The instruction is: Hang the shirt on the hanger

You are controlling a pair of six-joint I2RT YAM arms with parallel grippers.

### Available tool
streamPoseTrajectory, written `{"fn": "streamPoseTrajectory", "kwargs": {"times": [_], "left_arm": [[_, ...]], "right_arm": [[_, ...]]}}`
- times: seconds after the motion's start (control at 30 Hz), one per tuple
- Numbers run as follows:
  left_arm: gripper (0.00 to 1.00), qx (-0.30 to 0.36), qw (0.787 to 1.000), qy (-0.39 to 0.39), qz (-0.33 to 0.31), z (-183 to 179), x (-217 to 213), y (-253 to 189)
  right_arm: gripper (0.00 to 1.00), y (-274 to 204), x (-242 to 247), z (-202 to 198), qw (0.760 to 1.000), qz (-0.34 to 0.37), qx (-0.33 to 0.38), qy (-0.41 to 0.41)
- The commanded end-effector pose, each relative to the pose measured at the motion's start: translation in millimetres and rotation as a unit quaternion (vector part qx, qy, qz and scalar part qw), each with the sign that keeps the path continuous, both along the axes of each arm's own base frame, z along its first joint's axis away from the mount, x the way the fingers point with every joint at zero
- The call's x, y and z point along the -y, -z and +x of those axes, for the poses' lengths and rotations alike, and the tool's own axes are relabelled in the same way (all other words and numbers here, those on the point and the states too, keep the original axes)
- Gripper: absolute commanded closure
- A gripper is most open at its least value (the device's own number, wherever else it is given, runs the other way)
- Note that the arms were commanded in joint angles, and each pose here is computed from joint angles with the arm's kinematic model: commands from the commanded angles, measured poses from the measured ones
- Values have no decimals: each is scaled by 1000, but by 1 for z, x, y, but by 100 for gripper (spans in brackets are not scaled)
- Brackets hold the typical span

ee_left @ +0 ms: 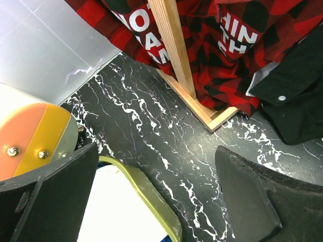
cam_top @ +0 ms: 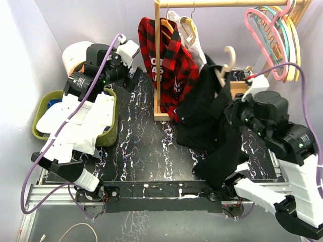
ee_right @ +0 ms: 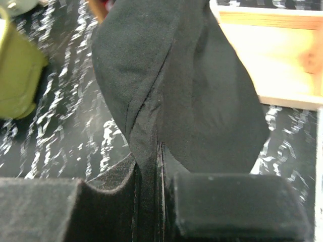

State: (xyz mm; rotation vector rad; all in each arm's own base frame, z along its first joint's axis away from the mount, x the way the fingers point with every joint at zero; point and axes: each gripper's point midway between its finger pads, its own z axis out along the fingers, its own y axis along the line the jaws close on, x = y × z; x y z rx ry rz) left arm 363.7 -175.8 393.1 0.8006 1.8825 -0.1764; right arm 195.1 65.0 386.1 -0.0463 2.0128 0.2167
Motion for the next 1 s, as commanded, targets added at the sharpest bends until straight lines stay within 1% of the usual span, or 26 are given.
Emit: {"fn": "streamPoseTrajectory", "kwargs": {"times": [0.0, 0.07, 0.1, 0.27, 0.4, 0.53, 0.63, 0.7, 0.97], "left_arm": [[3, 15, 1000, -1, -12, -19, -10, -16], [3, 14, 1000, -6, -13, -21, -15, -16], [3, 13, 1000, -8, -15, -22, -17, -16], [3, 7, 1000, -9, -21, -30, -27, -14], [3, -5, 999, -2, -33, -37, -28, -10], [3, -31, 999, 10, -42, -41, -29, 3], [3, -23, 998, 12, -52, -51, -35, -4], [3, -25, 998, 14, -55, -54, -36, -3], [3, -44, 997, 18, -65, -58, -40, 6]], "right_arm": [[92, -47, -70, 9, 979, 82, 87, -166], [92, -49, -83, 10, 972, 91, 89, -197], [92, -49, -83, 12, 973, 88, 91, -195], [92, -51, -56, 32, 986, 51, 111, -115], [92, -39, -32, 63, 994, -1, 107, -27], [92, -44, -13, 86, 990, -43, 129, 41], [92, -55, 2, 97, 983, -77, 144, 87], [92, -61, 6, 104, 979, -94, 153, 97], [92, -89, 4, 137, 972, -115, 182, 93]]}}
